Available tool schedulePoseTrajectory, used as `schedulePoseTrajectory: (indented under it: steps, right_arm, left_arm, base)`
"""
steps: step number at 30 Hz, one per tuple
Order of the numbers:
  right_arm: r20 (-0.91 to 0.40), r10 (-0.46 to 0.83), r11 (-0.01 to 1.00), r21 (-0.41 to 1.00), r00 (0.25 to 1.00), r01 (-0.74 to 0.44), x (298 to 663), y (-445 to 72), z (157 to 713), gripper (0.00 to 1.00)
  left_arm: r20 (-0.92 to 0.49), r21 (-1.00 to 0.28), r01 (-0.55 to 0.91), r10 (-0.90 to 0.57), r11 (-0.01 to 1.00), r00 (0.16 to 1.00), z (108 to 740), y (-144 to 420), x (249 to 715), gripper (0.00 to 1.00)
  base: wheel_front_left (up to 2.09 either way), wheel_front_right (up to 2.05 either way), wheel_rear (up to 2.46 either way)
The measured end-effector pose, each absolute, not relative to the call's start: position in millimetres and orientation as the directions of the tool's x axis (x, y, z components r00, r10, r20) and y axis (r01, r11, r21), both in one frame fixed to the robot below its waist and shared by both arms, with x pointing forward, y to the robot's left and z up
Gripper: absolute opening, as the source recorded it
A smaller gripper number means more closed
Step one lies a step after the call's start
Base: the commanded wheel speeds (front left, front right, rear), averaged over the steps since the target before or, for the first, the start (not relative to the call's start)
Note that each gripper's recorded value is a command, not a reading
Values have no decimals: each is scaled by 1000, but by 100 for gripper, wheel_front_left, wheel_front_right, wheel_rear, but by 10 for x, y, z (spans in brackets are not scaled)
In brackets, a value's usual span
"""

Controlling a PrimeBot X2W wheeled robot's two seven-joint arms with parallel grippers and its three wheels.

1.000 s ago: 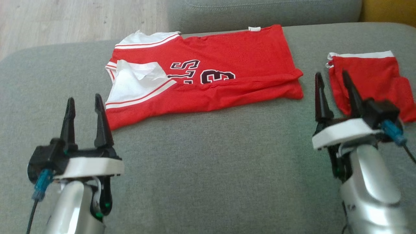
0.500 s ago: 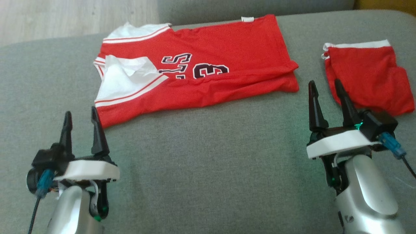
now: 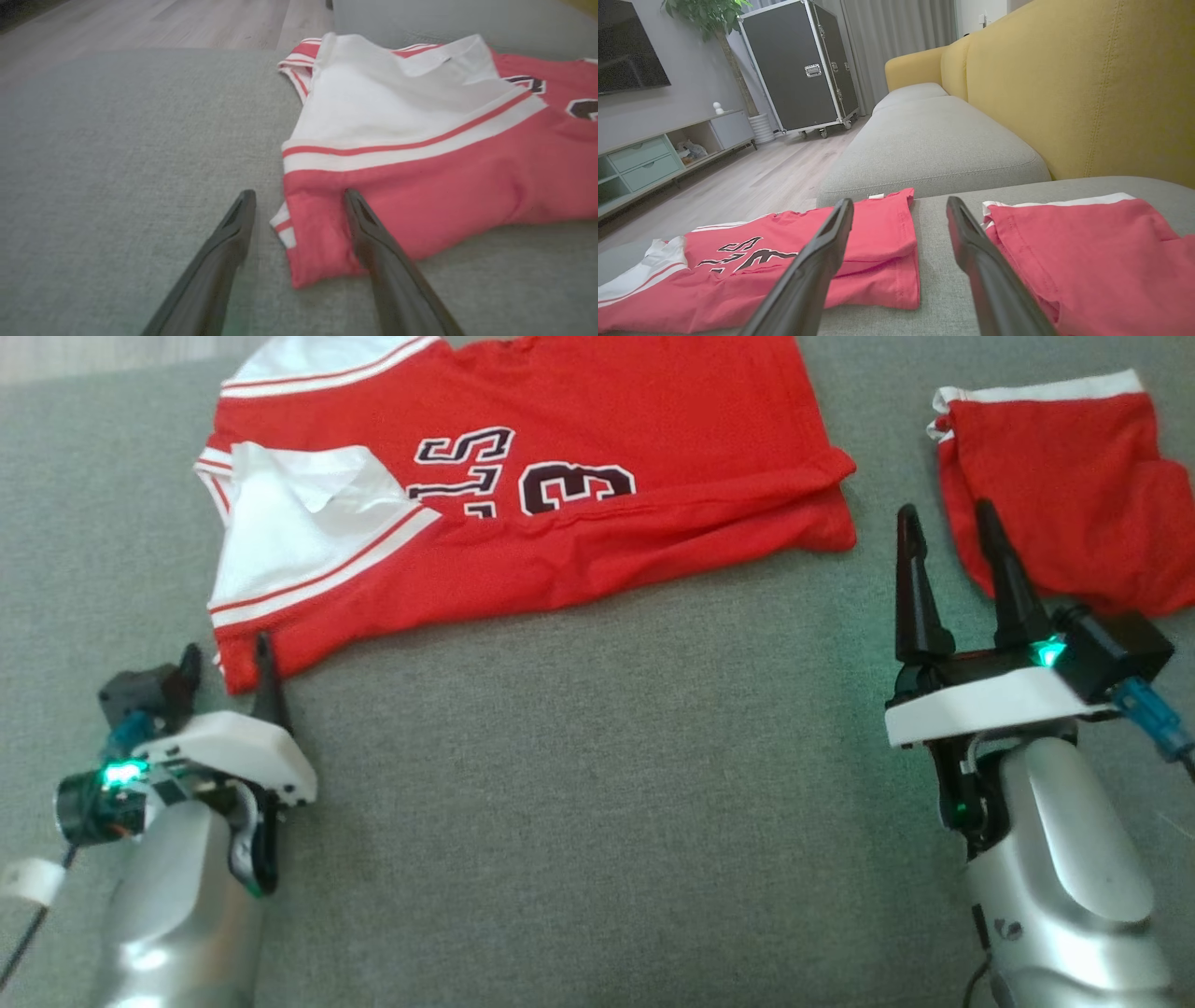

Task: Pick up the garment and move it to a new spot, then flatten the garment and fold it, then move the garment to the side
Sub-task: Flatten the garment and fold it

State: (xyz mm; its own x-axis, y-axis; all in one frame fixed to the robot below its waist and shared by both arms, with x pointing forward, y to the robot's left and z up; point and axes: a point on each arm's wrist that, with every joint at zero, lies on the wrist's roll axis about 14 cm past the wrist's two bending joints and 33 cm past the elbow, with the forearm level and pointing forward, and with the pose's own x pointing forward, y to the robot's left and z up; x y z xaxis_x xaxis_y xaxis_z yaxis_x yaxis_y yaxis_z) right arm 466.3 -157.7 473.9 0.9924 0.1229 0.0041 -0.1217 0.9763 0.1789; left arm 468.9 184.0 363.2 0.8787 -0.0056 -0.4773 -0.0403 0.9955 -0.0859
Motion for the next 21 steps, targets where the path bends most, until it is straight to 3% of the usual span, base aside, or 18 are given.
schedulePoseTrajectory:
  steps: [7, 8, 9, 15, 21]
  right_arm:
    - [-2, 101, 970, 223, 995, -98, 4672, -1631, 4700, 100]
    - [1, 102, 970, 223, 995, -100, 4672, -1627, 4712, 100]
    - [4, 103, 969, 223, 995, -101, 4671, -1623, 4726, 100]
    - [-99, 130, 976, 186, 987, -110, 4682, -1552, 4463, 100]
    - [-292, 161, 983, 134, 943, -126, 4906, -1474, 4209, 100]
  left_arm:
    - [-561, -77, -23, -24, 997, 828, 3526, 1823, 4811, 100]
    - [-569, -85, -17, -34, 996, 822, 3523, 1811, 4805, 23]
    - [-577, -94, -12, -45, 995, 815, 3526, 1798, 4800, 0]
    - [-508, -108, 7, -61, 994, 859, 3688, 1770, 4810, 0]
    - [-259, -110, 34, -62, 993, 964, 4229, 1808, 4977, 0]
  base:
    - [0, 0, 0]
    - [0, 0, 0]
    - [0, 0, 0]
    - [0, 0, 0]
    - [0, 0, 0]
